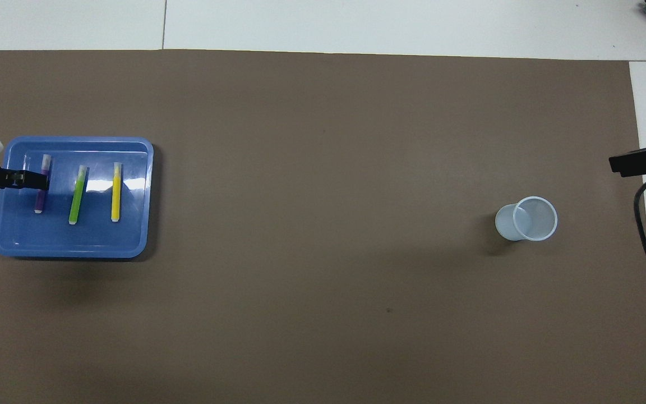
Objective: Right arm passes pens to left for tray arrangement
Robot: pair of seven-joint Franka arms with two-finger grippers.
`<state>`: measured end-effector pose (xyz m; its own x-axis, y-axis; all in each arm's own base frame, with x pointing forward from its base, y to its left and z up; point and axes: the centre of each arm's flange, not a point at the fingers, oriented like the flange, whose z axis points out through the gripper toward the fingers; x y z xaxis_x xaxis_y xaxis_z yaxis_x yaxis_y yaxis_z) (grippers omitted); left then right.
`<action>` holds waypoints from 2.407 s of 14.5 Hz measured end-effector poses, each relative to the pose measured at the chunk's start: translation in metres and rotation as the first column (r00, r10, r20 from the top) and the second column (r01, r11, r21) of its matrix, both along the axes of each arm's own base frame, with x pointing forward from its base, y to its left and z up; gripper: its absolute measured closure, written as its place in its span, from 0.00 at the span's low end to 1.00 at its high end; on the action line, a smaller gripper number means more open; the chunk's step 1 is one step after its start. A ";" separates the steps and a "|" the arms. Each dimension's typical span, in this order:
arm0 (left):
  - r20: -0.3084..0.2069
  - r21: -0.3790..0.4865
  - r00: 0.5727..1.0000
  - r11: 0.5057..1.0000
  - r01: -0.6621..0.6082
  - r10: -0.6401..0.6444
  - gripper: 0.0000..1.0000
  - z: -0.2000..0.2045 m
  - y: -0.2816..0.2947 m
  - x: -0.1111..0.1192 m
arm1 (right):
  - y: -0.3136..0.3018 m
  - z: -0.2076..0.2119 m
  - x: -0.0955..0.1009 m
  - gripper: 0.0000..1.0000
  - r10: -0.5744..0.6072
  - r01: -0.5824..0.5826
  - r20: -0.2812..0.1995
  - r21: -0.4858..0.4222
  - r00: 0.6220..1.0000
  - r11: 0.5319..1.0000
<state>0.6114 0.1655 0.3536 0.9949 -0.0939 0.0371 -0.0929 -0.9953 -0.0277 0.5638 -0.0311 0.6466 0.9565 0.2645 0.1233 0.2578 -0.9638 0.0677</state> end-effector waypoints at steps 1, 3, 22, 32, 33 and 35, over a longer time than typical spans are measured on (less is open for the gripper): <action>-0.005 0.009 1.000 1.000 -0.002 0.002 0.00 0.016 -0.001 -0.004 | 0.000 0.000 0.000 0.00 0.000 0.000 0.000 0.000 1.000 1.000; -0.028 0.024 1.000 1.000 -0.005 0.005 0.00 0.045 -0.004 -0.014 | 0.000 0.000 0.000 0.00 0.000 0.000 0.000 0.000 1.000 1.000; -0.260 -0.007 0.963 0.997 -0.072 0.067 0.00 0.257 -0.096 -0.106 | 0.000 -0.001 -0.002 0.00 -0.022 0.022 -0.015 0.003 1.000 1.000; -0.187 -0.005 0.979 0.997 -0.081 0.079 0.00 0.228 -0.113 -0.059 | 0.000 -0.003 -0.004 0.00 -0.022 0.022 -0.041 0.004 0.999 1.000; -0.171 -0.001 0.980 0.994 -0.105 0.103 0.00 0.225 -0.117 -0.052 | 0.000 -0.003 -0.004 0.00 -0.022 0.022 -0.043 0.004 0.999 1.000; -0.156 0.004 0.978 0.990 -0.141 0.140 0.00 0.223 -0.125 -0.046 | 0.000 -0.003 -0.005 0.00 -0.022 0.022 -0.045 0.004 0.999 1.000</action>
